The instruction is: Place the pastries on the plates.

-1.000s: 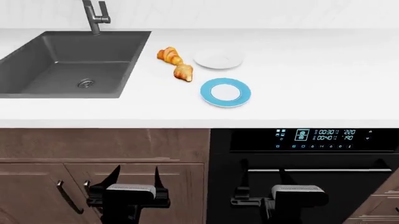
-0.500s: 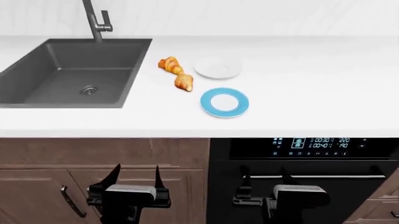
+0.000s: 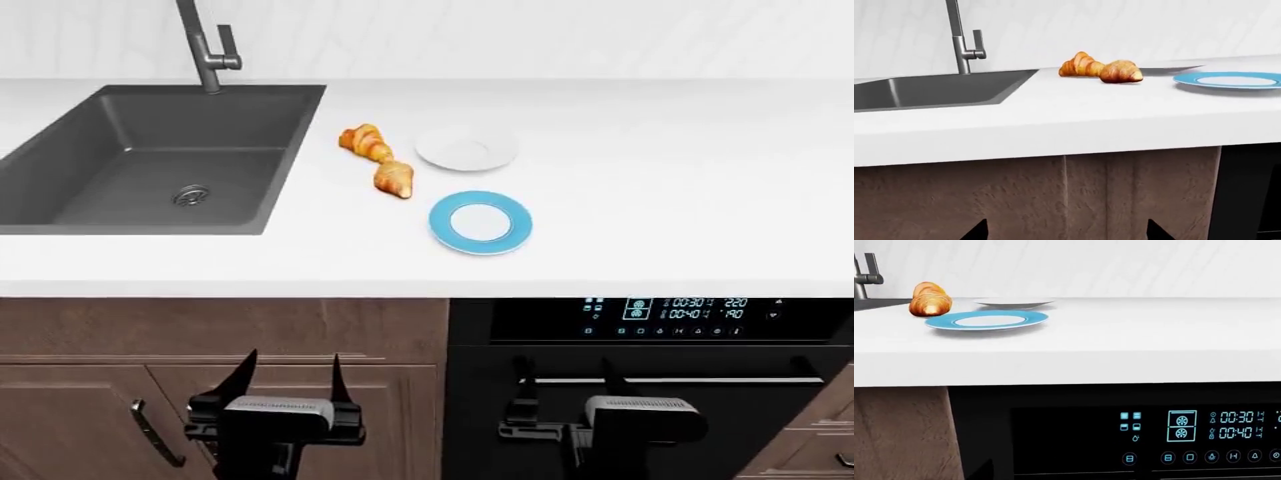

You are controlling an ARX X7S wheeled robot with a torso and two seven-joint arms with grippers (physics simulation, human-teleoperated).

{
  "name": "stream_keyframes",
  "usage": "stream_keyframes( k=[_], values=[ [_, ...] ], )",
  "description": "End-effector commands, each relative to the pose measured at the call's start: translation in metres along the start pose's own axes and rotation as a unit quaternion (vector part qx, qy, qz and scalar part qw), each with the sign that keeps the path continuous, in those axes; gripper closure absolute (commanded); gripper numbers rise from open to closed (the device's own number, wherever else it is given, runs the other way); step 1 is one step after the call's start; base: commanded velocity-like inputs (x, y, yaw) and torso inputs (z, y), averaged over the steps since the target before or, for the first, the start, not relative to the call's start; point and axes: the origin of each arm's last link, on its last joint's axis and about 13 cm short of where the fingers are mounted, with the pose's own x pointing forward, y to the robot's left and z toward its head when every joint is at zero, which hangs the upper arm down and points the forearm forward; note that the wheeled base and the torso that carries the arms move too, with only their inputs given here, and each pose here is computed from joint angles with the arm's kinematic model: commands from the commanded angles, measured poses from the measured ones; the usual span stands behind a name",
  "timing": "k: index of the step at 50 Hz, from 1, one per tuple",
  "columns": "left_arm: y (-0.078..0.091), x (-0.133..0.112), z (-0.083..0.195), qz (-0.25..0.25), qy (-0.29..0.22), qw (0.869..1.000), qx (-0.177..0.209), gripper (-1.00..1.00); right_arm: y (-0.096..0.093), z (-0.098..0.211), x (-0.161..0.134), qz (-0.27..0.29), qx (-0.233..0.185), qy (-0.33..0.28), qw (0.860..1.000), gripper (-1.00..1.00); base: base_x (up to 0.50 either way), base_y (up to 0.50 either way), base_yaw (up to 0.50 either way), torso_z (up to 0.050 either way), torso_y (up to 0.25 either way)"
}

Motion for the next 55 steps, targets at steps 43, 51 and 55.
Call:
stream_keyframes(
  k=[43,51,55],
  values=[
    [0.065,0.078,0.250,-0.072,0.042,0.996,-0.008,-1.00,-0.086,0.262,0.069,0.117,0.010,-0.009,0.993,-1.00,0.08,0.03,0.00,0.000,0.000],
    [0.064,0.078,0.256,-0.075,0.038,0.996,0.003,-1.00,-0.087,0.250,0.069,0.115,0.015,0.003,0.993,-1.00,0.48,0.14,0.00,0.000,0.000],
    [0.065,0.077,0.251,-0.073,0.040,0.997,0.002,-1.00,-0.086,0.255,0.071,0.116,0.006,0.002,0.993,-1.00,0.50,0.00,0.00,0.000,0.000]
  ],
)
